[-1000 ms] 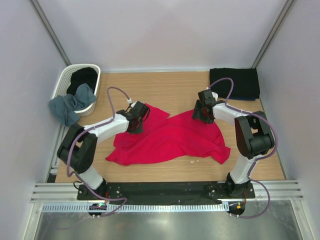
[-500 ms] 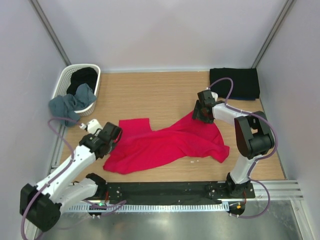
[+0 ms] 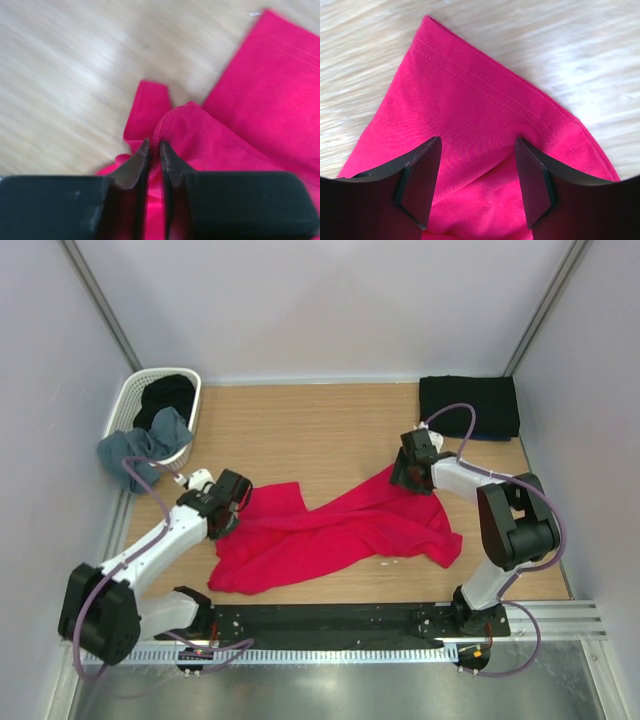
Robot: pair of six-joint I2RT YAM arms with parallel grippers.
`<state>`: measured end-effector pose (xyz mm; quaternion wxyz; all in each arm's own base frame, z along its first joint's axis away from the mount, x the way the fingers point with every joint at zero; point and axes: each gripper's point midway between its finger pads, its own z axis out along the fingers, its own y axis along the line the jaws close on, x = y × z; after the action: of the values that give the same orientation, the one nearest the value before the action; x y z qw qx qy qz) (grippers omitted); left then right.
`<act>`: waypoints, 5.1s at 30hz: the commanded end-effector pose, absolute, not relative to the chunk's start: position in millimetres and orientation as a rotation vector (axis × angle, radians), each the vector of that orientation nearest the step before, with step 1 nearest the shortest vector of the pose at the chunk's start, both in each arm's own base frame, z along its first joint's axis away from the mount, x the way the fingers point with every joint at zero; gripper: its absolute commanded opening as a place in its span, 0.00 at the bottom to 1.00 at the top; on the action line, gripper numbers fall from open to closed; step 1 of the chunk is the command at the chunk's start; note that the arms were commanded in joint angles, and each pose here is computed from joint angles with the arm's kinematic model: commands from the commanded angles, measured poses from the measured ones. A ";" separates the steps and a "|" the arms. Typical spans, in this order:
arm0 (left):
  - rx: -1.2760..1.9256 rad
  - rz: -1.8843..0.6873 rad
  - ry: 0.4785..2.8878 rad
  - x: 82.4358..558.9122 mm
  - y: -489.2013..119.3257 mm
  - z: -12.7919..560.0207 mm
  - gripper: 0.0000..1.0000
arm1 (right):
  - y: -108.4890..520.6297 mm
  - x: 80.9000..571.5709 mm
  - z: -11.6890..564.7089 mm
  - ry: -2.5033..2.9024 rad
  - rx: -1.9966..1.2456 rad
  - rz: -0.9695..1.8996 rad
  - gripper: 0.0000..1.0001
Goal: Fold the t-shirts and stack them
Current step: Flatten the tshirt out
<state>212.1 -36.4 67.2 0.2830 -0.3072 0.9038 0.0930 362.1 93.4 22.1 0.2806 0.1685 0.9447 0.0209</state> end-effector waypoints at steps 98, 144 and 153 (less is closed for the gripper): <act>-0.324 -0.093 2.478 374.3 -127.3 27.3 0.00 | 34.2 424.4 34.0 2.360 0.696 -0.241 0.01; 0.086 -0.805 1.693 193.3 -134.2 356.7 0.00 | 30.3 402.8 262.1 2.018 0.542 -0.029 0.01; -0.166 -0.699 1.778 198.1 -104.3 303.3 0.00 | 62.4 463.9 223.2 2.097 0.533 0.105 0.01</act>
<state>190.0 -128.0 268.5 0.5164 -0.0209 0.7907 -0.3281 431.0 48.3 181.5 0.4164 0.2120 0.8840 -0.0107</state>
